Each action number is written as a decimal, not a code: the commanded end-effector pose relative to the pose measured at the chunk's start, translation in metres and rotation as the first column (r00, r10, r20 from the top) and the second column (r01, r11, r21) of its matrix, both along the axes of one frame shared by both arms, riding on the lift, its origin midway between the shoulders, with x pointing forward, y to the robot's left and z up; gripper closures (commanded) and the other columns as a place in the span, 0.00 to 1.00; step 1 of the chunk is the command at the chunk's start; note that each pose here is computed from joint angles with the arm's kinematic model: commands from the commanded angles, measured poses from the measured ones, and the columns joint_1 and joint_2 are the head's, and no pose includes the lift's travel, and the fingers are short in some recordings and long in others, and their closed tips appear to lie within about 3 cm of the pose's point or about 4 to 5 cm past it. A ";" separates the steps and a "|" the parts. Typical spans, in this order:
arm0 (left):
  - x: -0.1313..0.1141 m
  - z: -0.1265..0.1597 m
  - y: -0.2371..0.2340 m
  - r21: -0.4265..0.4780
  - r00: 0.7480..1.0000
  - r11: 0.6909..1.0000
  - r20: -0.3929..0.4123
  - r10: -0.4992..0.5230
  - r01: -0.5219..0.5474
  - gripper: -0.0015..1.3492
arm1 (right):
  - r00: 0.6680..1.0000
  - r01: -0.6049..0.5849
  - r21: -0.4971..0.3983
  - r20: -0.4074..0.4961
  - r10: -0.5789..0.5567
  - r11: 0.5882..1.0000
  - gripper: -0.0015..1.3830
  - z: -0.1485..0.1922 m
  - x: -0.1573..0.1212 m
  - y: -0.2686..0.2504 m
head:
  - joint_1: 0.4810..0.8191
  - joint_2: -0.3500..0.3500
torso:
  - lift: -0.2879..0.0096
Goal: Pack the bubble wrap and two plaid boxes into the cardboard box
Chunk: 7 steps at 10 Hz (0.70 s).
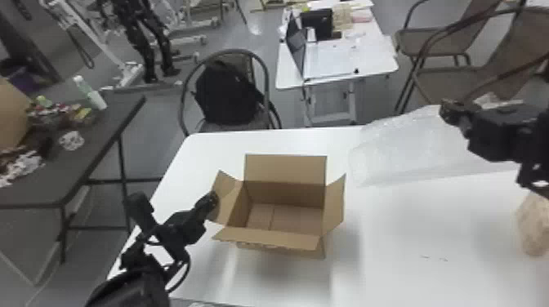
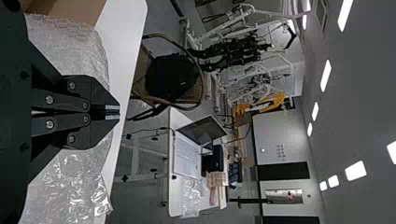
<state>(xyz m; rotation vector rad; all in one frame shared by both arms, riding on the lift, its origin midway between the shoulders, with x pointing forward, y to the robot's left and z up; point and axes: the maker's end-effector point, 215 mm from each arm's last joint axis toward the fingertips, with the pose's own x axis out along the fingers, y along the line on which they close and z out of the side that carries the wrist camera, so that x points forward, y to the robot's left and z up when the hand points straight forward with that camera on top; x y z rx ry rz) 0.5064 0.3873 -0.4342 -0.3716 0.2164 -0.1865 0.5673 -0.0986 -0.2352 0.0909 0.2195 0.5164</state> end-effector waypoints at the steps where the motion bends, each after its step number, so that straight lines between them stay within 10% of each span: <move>1: 0.004 0.001 -0.004 0.000 1.000 1.000 0.002 -0.006 0.006 0.89 | 0.999 -0.004 0.033 0.054 0.002 0.999 0.89 0.045 -0.003 0.001 | 0.63 0.91 | 0.80; 3: 0.010 0.002 -0.010 0.007 1.000 1.000 0.002 -0.015 0.015 0.89 | 0.995 0.003 0.061 0.102 -0.009 0.998 0.89 0.085 -0.006 0.006 | 0.60 0.90 | 0.80; 7: 0.015 0.005 -0.015 0.014 1.000 0.999 0.005 -0.031 0.031 0.89 | 0.973 -0.186 0.244 -0.091 0.214 0.952 0.89 0.026 -0.009 0.086 | 0.54 0.95 | 0.80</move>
